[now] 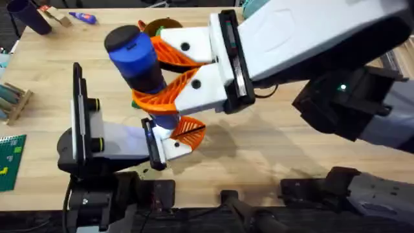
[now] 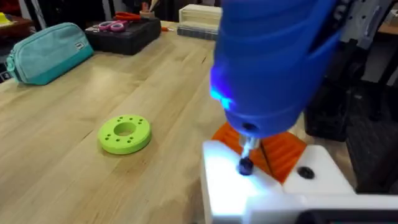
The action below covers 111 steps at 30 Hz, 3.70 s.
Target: Pick up the gripper from the table and insert it into the empty holder that is missing its gripper. Then pick up a screw, insert it into the mounting hole, and use the screwdriver to tighten it. Finally, clean up the table by picking up the vegetable and placing it into the bucket.
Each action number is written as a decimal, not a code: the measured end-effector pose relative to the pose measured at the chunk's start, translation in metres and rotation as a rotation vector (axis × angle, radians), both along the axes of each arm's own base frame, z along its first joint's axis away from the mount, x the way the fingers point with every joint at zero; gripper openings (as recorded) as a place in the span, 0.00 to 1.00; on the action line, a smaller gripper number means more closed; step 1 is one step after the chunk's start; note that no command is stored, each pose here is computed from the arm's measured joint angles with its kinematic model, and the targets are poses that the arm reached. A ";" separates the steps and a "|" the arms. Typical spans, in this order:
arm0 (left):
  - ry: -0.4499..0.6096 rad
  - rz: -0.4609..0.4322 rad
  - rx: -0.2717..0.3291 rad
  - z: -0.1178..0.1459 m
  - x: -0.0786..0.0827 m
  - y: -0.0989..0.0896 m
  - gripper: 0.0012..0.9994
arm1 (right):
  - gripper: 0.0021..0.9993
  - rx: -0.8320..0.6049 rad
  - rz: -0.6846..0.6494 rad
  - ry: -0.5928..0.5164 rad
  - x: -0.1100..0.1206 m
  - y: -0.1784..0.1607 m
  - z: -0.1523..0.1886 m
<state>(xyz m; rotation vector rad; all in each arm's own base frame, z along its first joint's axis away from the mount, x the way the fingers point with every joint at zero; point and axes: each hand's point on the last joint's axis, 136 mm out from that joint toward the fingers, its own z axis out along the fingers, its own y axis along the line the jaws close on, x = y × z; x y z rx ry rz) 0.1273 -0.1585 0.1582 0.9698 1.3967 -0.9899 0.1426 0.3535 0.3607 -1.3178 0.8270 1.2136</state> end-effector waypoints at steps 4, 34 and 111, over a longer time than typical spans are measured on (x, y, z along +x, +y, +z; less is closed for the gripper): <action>0.000 0.000 0.000 0.000 0.000 0.000 0.01 | 0.04 0.001 0.000 -0.002 0.000 0.000 0.001; 0.000 0.000 0.000 0.000 0.000 0.000 0.01 | 0.04 0.021 0.003 -0.019 -0.002 0.000 0.005; 0.000 0.000 0.000 0.000 0.000 0.000 0.01 | 0.04 -0.051 0.007 0.048 0.003 0.007 -0.003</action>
